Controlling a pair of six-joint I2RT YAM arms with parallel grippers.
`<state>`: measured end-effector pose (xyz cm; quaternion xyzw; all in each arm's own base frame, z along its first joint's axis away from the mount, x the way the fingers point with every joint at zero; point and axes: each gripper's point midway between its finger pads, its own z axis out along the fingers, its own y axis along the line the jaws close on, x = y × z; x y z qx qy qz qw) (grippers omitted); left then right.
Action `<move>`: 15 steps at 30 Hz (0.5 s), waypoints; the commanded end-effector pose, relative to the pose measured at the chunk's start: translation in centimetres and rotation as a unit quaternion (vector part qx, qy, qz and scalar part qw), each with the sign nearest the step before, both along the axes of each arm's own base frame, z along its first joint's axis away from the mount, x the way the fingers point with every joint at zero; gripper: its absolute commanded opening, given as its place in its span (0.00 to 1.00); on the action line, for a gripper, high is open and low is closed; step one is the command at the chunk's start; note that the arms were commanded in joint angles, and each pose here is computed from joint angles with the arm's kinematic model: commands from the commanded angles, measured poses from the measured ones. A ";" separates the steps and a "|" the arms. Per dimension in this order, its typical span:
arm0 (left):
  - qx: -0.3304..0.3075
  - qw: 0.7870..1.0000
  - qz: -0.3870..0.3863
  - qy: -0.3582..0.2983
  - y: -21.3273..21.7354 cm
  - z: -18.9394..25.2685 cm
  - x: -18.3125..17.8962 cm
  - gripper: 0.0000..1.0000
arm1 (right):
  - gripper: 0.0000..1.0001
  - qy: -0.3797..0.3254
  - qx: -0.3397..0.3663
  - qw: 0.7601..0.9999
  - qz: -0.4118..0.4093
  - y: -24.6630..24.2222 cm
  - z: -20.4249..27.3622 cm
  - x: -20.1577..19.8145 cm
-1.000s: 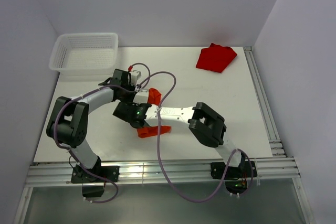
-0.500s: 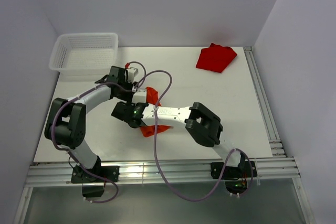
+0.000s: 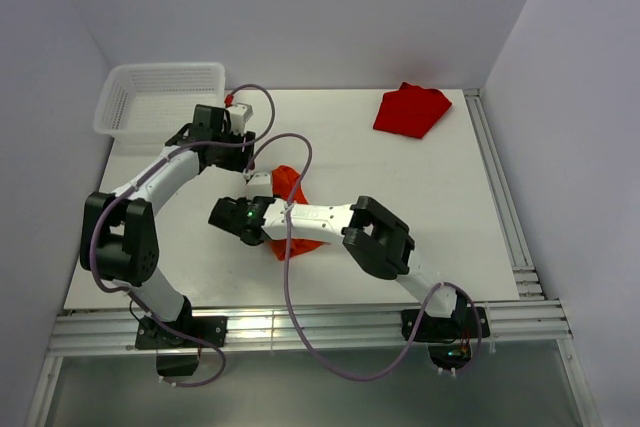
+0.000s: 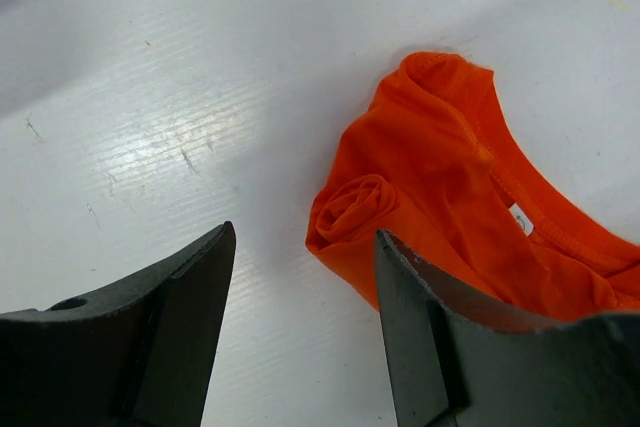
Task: Roll the t-shirts
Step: Roll the tshirt
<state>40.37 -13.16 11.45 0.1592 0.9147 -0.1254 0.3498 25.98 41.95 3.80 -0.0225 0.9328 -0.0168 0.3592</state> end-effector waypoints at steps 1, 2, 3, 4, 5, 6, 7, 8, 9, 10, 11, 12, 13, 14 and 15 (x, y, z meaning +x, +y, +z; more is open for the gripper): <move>-0.018 0.999 -0.012 -0.032 -0.4 3.6 0.3 0.63 | 0.64 0.037 -0.075 0.997 0.003 -2.8 -3.0 -0.8; -0.020 0.999 -0.012 -0.032 -0.4 3.7 0.2 0.63 | 0.64 0.039 -0.079 0.996 0.000 -3.1 -3.0 -0.6; -0.021 0.999 -0.012 -0.033 -0.3 3.9 0.3 0.63 | 0.63 0.042 -0.082 0.996 0.000 -3.3 -3.2 -0.7; -0.021 0.999 -0.011 -0.034 -0.2 4.0 0.3 0.63 | 0.61 0.046 -0.081 0.996 0.000 -3.4 -3.4 -0.7; -0.023 0.999 -0.012 -0.035 -0.2 4.3 0.3 0.63 | 0.60 0.053 -0.078 0.996 -0.001 -3.6 -3.8 -0.6; -0.025 0.999 -0.012 -0.035 -0.2 4.5 0.2 0.63 | 0.58 0.056 -0.077 0.995 0.001 -3.7 -4.0 -0.6; -0.026 0.999 -0.011 -0.035 -0.1 4.6 0.2 0.63 | 0.55 0.060 -0.073 0.996 0.000 -3.8 -4.0 -0.5; -0.026 0.999 -0.012 -0.036 0.0 4.8 0.2 0.63 | 0.52 0.062 -0.070 0.996 0.001 -3.9 -4.3 -0.5; -0.029 0.999 -0.012 -0.037 0.0 5.1 0.2 0.63 | 0.50 0.069 -0.065 0.995 0.001 -4.0 -4.4 -0.4; -0.030 0.999 -0.012 -0.041 0.1 5.4 0.2 0.63 | 0.49 0.071 -0.057 0.996 0.001 -3.9 -4.1 -0.4; -0.031 0.999 -0.013 -0.041 0.1 5.5 0.2 0.63 | 0.47 0.074 -0.047 0.996 0.004 -3.8 -4.5 -0.4; -0.032 0.999 -0.012 -0.042 0.2 5.7 0.2 0.63 | 0.40 0.087 -0.032 0.996 0.011 -3.5 -4.6 -0.7; -0.035 0.998 -0.013 -0.040 0.3 5.8 0.1 0.63 | 0.37 0.089 -0.010 0.996 0.013 -3.2 -3.9 -0.4; -0.037 0.998 -0.016 -0.039 0.3 5.9 0.0 0.63 | 0.32 0.093 0.015 0.995 0.019 -2.8 -4.5 -0.5; -0.039 0.998 -0.017 -0.040 0.3 6.1 0.0 0.63 | 0.29 0.101 0.036 0.994 0.023 -2.5 -4.5 -0.6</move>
